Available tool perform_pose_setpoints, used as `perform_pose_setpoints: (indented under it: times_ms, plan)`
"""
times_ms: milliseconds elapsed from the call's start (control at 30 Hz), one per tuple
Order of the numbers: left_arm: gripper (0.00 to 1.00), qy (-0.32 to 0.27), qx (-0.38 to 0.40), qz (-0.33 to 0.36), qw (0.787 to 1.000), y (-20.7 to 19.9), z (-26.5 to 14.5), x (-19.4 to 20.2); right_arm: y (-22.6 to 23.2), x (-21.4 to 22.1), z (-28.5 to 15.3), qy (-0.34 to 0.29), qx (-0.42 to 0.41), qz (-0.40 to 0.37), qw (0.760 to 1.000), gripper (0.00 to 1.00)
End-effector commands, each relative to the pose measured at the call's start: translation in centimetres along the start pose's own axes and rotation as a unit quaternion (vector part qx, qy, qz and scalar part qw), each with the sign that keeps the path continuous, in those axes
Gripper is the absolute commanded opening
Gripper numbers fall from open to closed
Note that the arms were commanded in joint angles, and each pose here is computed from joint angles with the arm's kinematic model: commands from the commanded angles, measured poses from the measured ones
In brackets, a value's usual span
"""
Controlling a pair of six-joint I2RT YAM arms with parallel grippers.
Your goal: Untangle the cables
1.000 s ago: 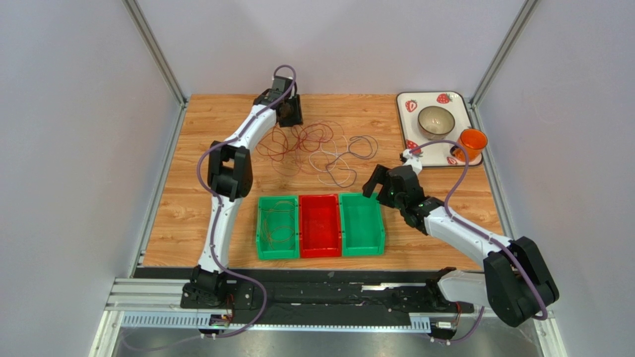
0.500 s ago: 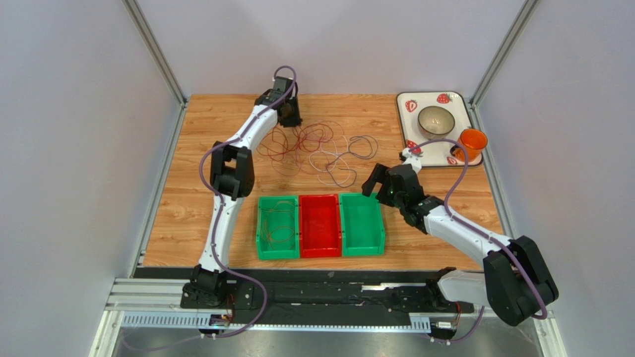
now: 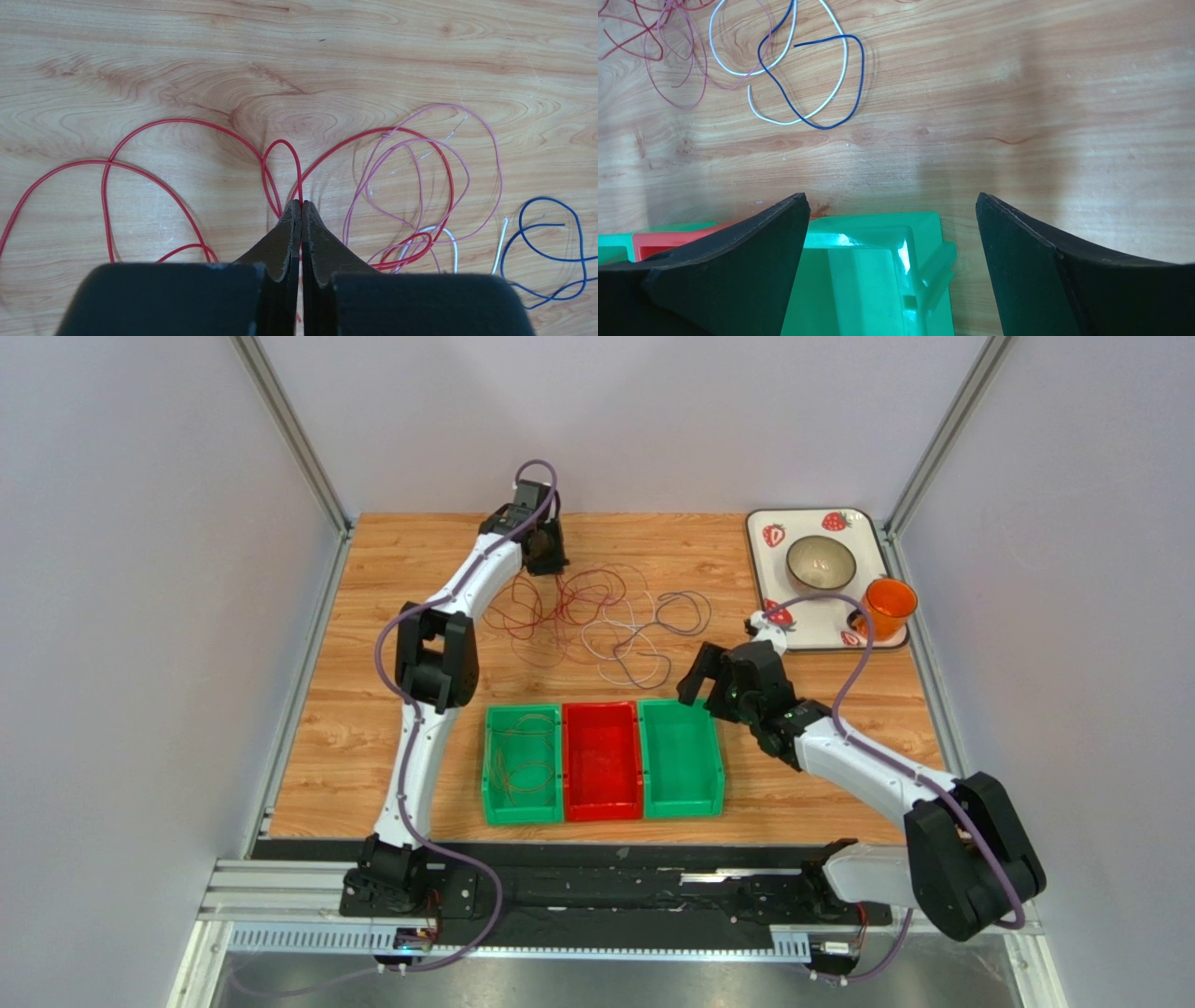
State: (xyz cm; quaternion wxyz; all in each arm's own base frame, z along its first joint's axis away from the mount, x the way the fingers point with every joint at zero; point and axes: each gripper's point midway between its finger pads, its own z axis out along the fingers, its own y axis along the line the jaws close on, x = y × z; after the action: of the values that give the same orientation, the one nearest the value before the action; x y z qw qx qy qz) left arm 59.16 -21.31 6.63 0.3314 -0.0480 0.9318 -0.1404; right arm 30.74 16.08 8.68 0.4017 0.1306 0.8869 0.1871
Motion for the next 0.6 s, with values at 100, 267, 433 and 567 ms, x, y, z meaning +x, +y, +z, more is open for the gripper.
perform_pose_setpoints:
  times_ms: [100,267,433,567]
  plan:
    - [0.0,-0.036,0.04,0.001,0.999,-1.3,-2.5,-2.1,4.2,-5.5,2.0,-0.037,-0.024,-0.052,0.998,0.94]
    - [0.0,-0.034,0.036,0.005,0.999,-1.1,-2.7,-1.8,5.6,-7.1,7.7,-0.019,0.011,-0.059,0.998,0.93]
    - [0.0,-0.035,0.04,0.004,0.999,-1.2,-2.8,-1.9,6.4,-8.4,11.3,-0.024,0.033,-0.069,0.997,0.91]
    - [0.0,-0.038,0.039,0.004,0.998,-1.3,-3.1,-2.1,5.6,-8.8,13.0,-0.018,0.067,-0.066,0.995,0.91]
